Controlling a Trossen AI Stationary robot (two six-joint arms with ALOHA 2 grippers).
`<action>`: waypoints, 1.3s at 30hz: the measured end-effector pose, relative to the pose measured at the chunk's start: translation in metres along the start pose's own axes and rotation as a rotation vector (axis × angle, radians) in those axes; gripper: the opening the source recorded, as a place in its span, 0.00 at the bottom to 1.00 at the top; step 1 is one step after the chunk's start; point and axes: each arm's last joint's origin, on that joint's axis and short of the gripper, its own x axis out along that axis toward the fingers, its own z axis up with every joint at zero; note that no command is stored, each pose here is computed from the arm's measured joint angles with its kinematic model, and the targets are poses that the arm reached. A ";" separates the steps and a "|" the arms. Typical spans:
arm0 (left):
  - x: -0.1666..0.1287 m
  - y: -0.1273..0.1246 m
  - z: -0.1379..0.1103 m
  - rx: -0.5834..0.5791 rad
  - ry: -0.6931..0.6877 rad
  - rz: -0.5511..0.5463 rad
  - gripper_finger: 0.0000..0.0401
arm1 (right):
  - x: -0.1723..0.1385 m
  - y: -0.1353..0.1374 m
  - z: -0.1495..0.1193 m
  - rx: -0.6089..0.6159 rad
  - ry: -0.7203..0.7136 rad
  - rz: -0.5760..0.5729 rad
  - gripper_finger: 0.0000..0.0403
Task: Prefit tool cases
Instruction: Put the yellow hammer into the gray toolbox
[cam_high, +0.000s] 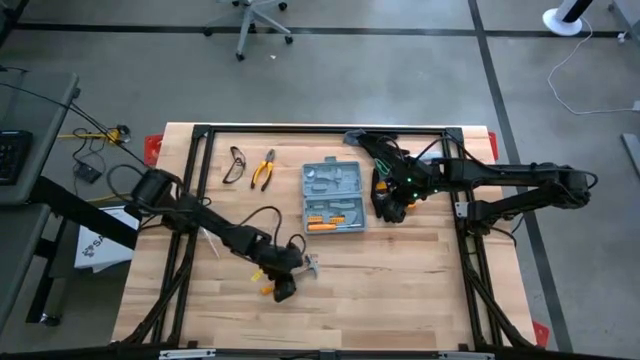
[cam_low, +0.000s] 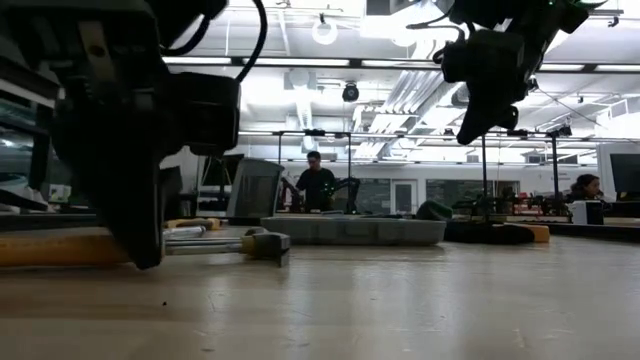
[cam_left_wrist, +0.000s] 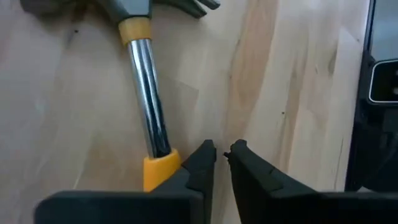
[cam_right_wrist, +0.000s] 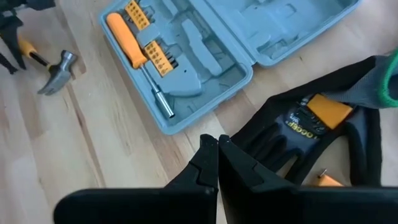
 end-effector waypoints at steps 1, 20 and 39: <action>0.001 0.002 0.000 -0.009 0.001 0.011 0.09 | 0.000 0.000 0.000 0.003 0.001 0.002 0.00; -0.023 0.031 0.007 -0.060 -0.044 0.233 0.02 | 0.000 0.000 0.000 0.003 0.002 0.000 0.00; -0.062 0.028 0.025 0.374 -0.105 0.214 0.11 | 0.000 0.000 0.000 -0.003 0.002 0.000 0.00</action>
